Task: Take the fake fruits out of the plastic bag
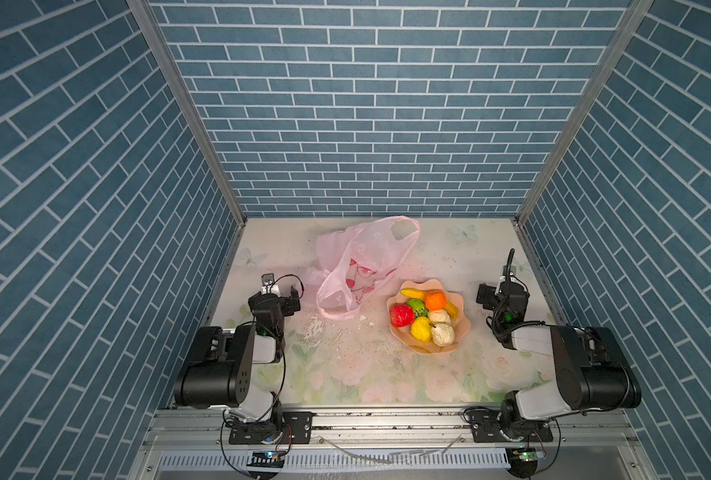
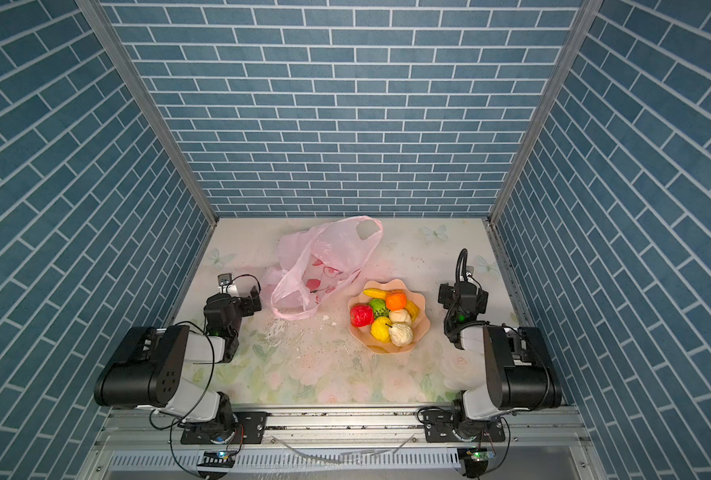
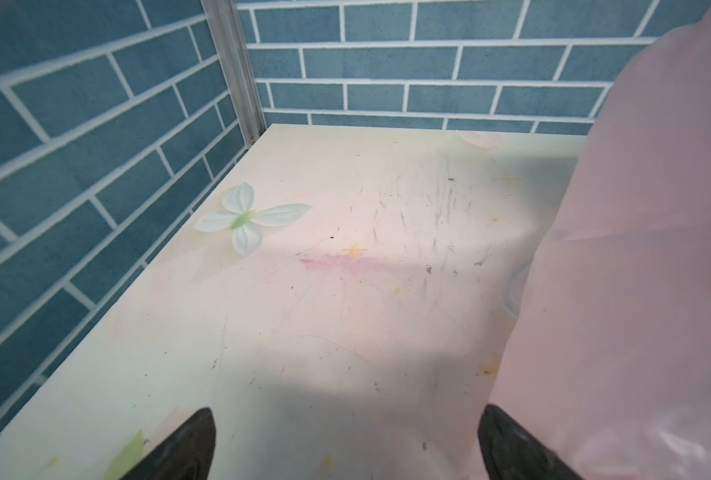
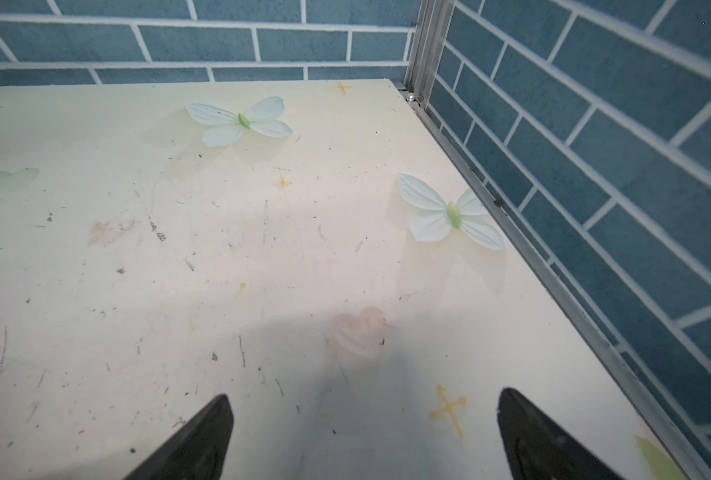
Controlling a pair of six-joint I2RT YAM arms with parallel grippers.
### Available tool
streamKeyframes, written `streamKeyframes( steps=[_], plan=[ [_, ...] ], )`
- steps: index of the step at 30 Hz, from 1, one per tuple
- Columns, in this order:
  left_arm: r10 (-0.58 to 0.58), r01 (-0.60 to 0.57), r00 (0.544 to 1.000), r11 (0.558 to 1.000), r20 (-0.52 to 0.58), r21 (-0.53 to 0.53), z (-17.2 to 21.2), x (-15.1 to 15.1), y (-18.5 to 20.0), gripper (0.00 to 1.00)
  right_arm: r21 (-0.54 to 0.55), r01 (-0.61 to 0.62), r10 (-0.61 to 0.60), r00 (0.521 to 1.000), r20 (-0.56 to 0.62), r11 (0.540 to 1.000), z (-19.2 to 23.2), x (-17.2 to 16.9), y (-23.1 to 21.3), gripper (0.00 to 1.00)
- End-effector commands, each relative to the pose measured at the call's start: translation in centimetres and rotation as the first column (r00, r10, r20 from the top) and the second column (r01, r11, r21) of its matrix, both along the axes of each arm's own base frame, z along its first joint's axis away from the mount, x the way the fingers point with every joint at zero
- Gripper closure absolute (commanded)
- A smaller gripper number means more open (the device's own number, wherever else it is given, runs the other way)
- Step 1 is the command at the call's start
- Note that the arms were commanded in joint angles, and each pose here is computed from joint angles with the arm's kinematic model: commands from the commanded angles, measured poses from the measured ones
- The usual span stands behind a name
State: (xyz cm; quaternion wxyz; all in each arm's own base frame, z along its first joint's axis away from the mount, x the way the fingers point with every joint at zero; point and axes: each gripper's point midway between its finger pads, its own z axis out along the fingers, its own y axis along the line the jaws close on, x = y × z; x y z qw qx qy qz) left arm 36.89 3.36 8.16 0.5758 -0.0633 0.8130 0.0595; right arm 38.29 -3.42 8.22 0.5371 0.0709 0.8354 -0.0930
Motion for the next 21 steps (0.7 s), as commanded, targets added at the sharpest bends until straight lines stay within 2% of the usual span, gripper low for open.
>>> streamKeyframes(
  steps=[1,3,4,7,21],
  plan=[
    [-0.092,0.091,0.995,0.996,0.035,0.017,1.5,1.4,-1.4,0.01,0.038,-0.06,0.055,0.991,0.125,0.997,1.1,-0.1,0.0,0.01],
    [-0.142,0.142,0.99,0.99,0.012,0.019,1.4,2.0,-2.2,0.01,0.062,-0.06,0.049,0.986,0.157,0.996,1.2,-0.2,-0.5,0.01],
    [-0.154,0.154,0.988,0.988,-0.005,0.018,1.3,2.2,-2.4,0.01,0.069,-0.051,0.043,0.992,0.117,0.996,0.8,-0.2,-0.6,0.01],
    [-0.143,0.144,0.989,0.989,-0.028,0.035,1.2,2.5,-2.5,0.01,0.057,-0.025,0.021,0.997,0.072,0.998,0.7,0.6,-0.8,0.01],
    [-0.145,0.145,0.989,0.989,-0.025,0.036,1.2,2.5,-2.6,0.01,0.048,-0.086,0.083,0.994,0.065,0.995,0.7,1.0,0.2,0.01]
  ],
)
